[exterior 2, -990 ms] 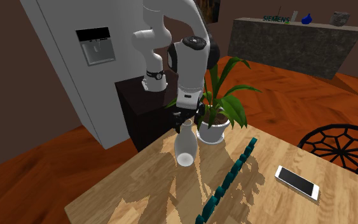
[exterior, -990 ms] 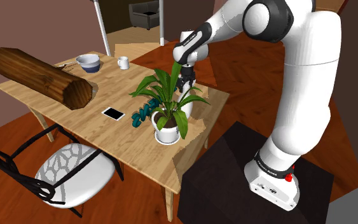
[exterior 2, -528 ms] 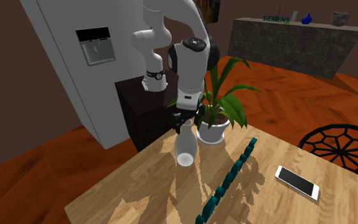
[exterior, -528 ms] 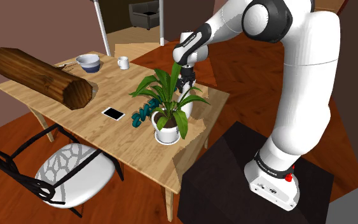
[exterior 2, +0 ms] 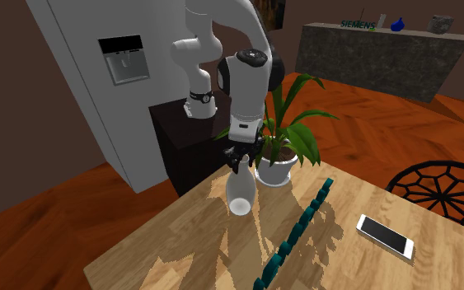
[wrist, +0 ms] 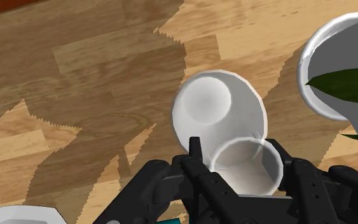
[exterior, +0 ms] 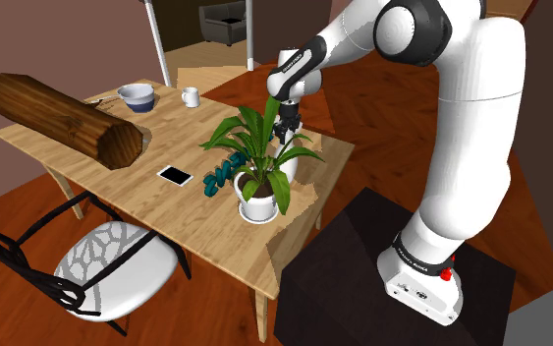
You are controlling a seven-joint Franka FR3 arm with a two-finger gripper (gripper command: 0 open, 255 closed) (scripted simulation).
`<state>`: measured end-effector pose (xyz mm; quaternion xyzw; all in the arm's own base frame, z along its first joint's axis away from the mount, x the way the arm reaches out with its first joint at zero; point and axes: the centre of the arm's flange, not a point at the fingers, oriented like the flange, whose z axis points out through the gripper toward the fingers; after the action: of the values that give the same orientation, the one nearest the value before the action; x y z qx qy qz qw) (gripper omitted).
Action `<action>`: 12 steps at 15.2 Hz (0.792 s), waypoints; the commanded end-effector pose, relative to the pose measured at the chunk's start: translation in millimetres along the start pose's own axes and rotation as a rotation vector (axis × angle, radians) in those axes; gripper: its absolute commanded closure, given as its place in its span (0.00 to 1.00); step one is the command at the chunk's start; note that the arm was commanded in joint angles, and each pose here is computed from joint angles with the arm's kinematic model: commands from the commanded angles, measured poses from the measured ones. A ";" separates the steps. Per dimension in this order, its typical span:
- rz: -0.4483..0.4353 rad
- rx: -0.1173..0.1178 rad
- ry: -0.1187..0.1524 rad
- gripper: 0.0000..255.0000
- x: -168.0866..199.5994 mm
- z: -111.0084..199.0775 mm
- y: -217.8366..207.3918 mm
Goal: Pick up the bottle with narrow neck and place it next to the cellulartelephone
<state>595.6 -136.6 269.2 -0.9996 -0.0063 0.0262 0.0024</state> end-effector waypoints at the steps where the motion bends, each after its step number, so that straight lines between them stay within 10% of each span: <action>1: 0.000 0.000 0.000 1.00 0.0 0.0 0.0; 12: 0.000 0.000 0.000 1.00 -2.8 -52.7 -0.2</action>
<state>596.5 -136.6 316.2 -0.9996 -0.0064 0.0262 0.0024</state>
